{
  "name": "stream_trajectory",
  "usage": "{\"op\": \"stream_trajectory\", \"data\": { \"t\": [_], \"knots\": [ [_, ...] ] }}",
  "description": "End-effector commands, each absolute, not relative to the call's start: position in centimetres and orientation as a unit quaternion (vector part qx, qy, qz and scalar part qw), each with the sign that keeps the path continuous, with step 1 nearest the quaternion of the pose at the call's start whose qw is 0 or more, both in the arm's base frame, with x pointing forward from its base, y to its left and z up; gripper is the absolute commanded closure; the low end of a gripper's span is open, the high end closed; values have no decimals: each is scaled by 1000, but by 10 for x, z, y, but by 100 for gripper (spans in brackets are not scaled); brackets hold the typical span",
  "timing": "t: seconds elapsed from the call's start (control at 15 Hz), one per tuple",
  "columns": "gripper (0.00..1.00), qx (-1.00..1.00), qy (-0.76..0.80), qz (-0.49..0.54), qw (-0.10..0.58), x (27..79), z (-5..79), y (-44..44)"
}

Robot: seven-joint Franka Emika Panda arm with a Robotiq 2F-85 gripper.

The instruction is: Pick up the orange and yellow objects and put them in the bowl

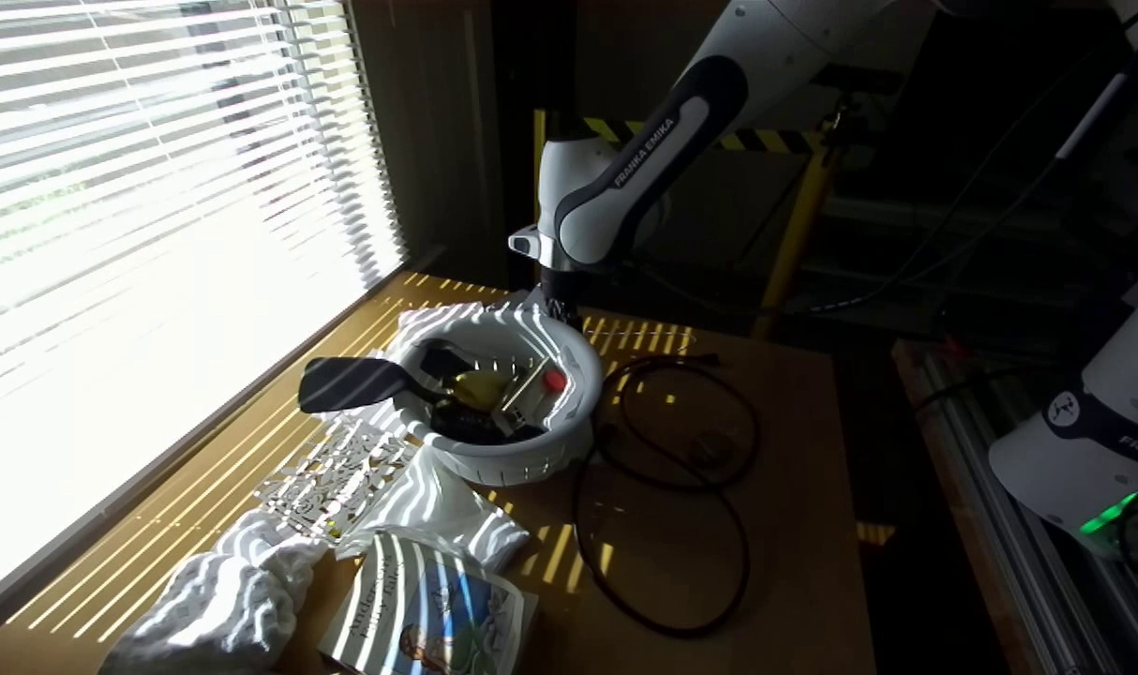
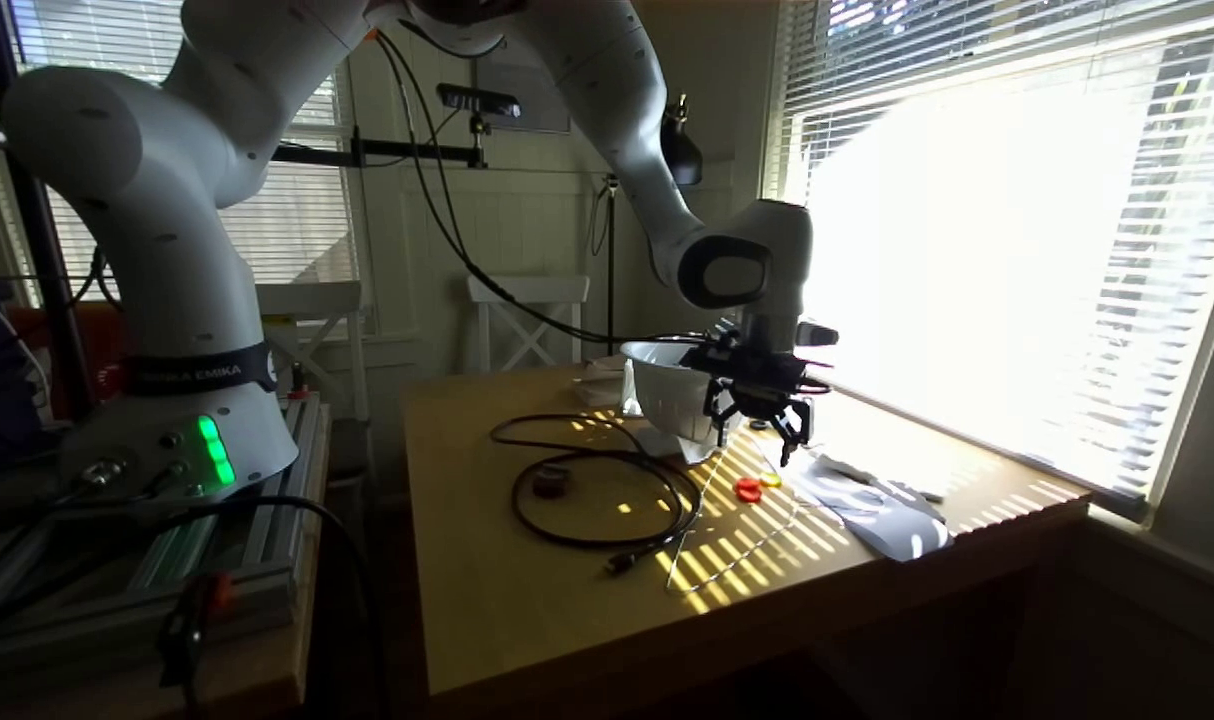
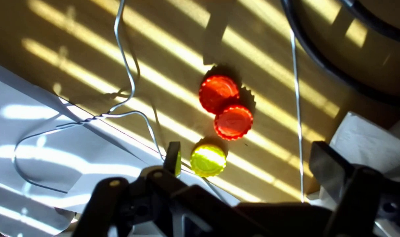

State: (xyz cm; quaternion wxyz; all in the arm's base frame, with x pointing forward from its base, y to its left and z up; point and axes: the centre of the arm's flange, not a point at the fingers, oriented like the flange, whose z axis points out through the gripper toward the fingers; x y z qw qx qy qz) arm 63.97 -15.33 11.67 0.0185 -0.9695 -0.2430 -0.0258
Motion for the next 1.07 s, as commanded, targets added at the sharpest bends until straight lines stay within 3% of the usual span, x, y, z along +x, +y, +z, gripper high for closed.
{"op": "stream_trajectory", "data": {
  "t": [0.0,0.53,0.67,0.73,1.0],
  "knots": [
    [0,-977,-213,-10,2,665,96,-155],
    [2,-982,-189,20,5,664,71,-155],
    [26,-982,-185,24,-1,658,68,-154],
    [28,-983,-184,26,-4,654,68,-154],
    [57,-986,-165,29,-15,641,79,-157]
  ]
}}
